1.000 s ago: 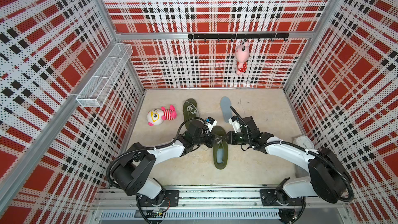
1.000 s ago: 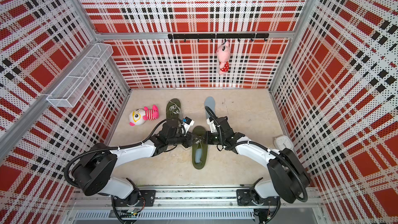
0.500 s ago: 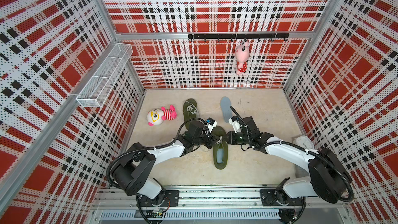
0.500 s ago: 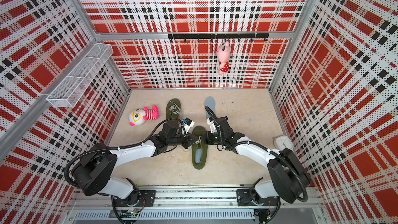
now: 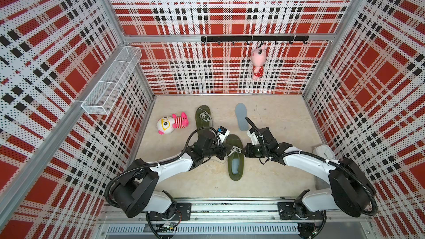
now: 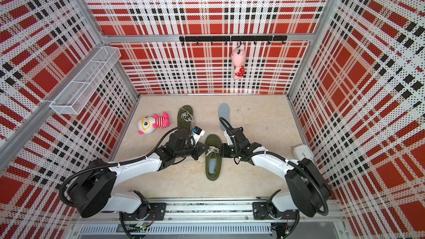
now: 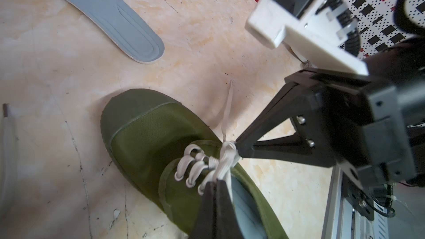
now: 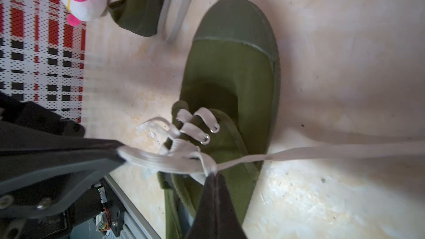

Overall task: Remove the insole from the shoe
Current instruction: Untie the shoelace on the shoe.

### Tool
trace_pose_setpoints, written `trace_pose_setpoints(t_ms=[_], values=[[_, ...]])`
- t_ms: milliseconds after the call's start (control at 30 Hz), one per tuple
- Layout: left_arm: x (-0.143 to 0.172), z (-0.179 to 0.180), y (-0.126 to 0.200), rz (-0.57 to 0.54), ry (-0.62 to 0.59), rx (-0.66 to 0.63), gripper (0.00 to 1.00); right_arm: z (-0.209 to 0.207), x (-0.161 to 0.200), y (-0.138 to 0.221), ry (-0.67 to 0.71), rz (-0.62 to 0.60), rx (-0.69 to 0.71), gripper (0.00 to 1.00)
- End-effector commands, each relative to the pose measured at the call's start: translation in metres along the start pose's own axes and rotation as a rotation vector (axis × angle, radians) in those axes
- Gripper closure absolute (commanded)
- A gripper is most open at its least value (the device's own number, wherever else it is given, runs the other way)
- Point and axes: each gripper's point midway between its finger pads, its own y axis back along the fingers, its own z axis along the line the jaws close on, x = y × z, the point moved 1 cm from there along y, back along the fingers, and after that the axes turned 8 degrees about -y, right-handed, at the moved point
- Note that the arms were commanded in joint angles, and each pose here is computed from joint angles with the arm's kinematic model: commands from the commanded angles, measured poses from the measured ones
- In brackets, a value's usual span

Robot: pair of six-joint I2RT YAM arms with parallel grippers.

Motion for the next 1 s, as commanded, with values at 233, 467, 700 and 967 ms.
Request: trace_pose_setpoints(t_ms=[233, 467, 700, 967], values=[[-0.018, -0.009, 0.016, -0.133, -0.025, 0.014, 1.00, -0.002, -0.016, 0.024, 0.194, -0.097, 0.074, 0.74], [-0.025, -0.014, 0.021, -0.196, 0.005, 0.037, 1.00, 0.034, -0.031, 0.037, 0.515, -0.181, -0.043, 0.38], [-0.025, -0.015, 0.024, -0.239, 0.031, 0.044, 1.00, 0.056, -0.034, 0.025, 0.665, -0.255, -0.183, 0.31], [-0.024, -0.015, 0.025, -0.245, 0.030, 0.035, 1.00, 0.061, -0.037, -0.002, 0.688, -0.247, -0.159, 0.29]])
